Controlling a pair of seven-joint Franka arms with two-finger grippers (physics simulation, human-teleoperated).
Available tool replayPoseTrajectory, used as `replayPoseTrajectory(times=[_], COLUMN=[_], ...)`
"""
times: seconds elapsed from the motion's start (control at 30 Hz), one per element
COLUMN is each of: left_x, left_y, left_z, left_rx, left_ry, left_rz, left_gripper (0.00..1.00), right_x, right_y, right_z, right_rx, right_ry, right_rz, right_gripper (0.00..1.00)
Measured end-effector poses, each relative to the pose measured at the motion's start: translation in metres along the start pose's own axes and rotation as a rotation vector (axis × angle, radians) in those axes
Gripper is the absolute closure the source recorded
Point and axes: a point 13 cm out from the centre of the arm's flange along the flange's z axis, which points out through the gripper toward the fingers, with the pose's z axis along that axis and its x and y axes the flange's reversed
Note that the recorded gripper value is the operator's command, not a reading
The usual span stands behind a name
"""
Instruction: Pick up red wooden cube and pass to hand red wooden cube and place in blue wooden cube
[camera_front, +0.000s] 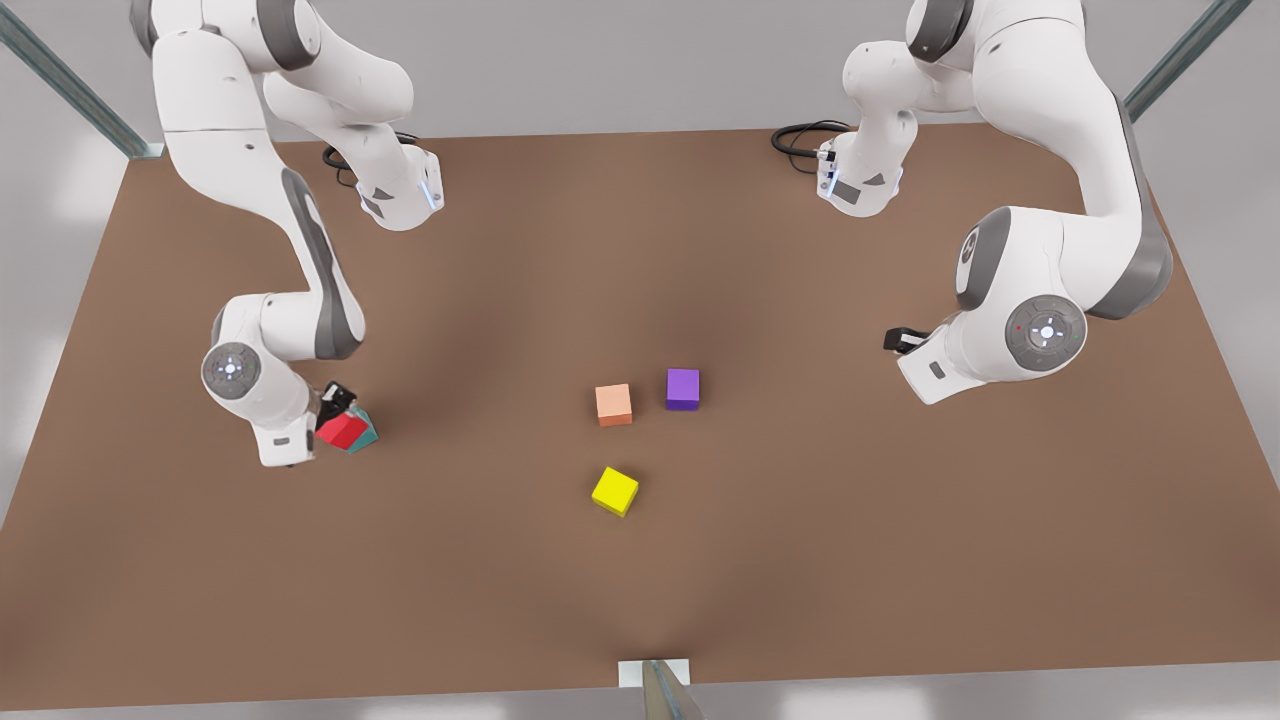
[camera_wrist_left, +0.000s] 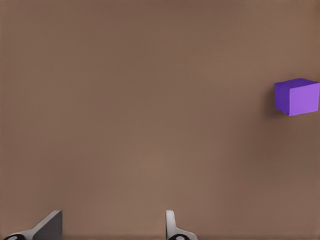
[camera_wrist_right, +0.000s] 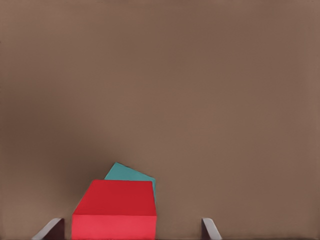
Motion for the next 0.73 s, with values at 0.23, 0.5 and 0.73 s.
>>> replayPoseTrajectory(times=[0.23, 0.5, 0.73], left_x=[0.000, 0.000, 0.000], left_y=[0.000, 0.000, 0.000], left_z=[0.001, 0.002, 0.002], left_rx=[0.000, 0.001, 0.002], left_ry=[0.002, 0.004, 0.005], left_rz=[-0.008, -0.014, -0.019], left_gripper=[0.00, 0.00, 0.00], right_x=[-0.034, -0.002, 0.049], right_y=[-0.026, -0.031, -0.011], right_z=[-0.077, -0.249, -0.268], right_rx=[-0.064, -0.071, -0.121], right_ry=[-0.073, -0.099, 0.013], right_rz=[0.164, 0.497, 0.706], right_gripper=[0.00, 0.00, 0.00])
